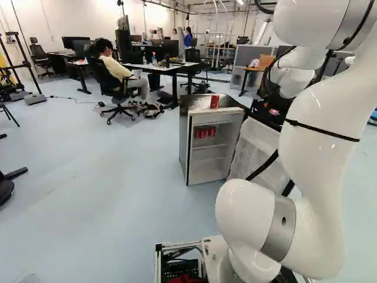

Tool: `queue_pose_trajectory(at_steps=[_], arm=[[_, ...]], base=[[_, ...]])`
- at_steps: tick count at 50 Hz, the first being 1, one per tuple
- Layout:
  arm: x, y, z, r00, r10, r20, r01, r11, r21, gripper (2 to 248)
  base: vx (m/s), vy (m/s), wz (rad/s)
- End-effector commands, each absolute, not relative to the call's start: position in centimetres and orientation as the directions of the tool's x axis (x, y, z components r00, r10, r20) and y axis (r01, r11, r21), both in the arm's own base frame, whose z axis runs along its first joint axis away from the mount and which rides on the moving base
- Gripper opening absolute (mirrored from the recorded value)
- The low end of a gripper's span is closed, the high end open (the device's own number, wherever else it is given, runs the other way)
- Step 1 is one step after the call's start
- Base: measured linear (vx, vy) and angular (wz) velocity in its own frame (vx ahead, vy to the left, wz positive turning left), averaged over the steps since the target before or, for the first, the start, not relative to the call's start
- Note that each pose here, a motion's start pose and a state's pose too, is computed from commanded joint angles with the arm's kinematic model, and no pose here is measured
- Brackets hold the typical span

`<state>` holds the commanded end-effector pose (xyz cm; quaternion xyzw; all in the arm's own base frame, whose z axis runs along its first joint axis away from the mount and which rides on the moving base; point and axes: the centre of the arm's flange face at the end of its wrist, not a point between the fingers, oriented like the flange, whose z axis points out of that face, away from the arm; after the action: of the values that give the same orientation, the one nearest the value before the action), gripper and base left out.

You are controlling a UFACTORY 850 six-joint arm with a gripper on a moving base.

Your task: Grab a drink from the fridge

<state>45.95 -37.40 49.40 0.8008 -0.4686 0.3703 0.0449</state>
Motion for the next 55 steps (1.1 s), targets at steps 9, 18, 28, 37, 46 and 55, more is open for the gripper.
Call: queue_pose_trajectory(at_steps=[9,18,28,37,46,55], arm=[[45.7,-38.4,50.0,0.275,-0.754,0.596,-0.796,-0.527,-0.299,247],[45.6,-39.6,49.6,0.270,-0.794,0.545,-0.809,-0.494,-0.318,247],[45.6,-41.2,49.4,0.258,-0.812,0.523,-0.820,-0.471,-0.327,247],[45.6,-42.8,49.3,0.240,-0.815,0.528,-0.827,-0.457,-0.329,247],[45.6,-44.4,49.2,0.226,-0.819,0.528,-0.833,-0.443,-0.331,247],[45.7,-45.8,49.0,0.221,-0.827,0.516,-0.838,-0.432,-0.333,247]], base=[[0.000,0.000,0.000],[0.000,0.000,0.000],[0.000,0.000,0.000],[0.000,0.000,0.000],[0.000,0.000,0.000],[0.000,0.000,0.000]])
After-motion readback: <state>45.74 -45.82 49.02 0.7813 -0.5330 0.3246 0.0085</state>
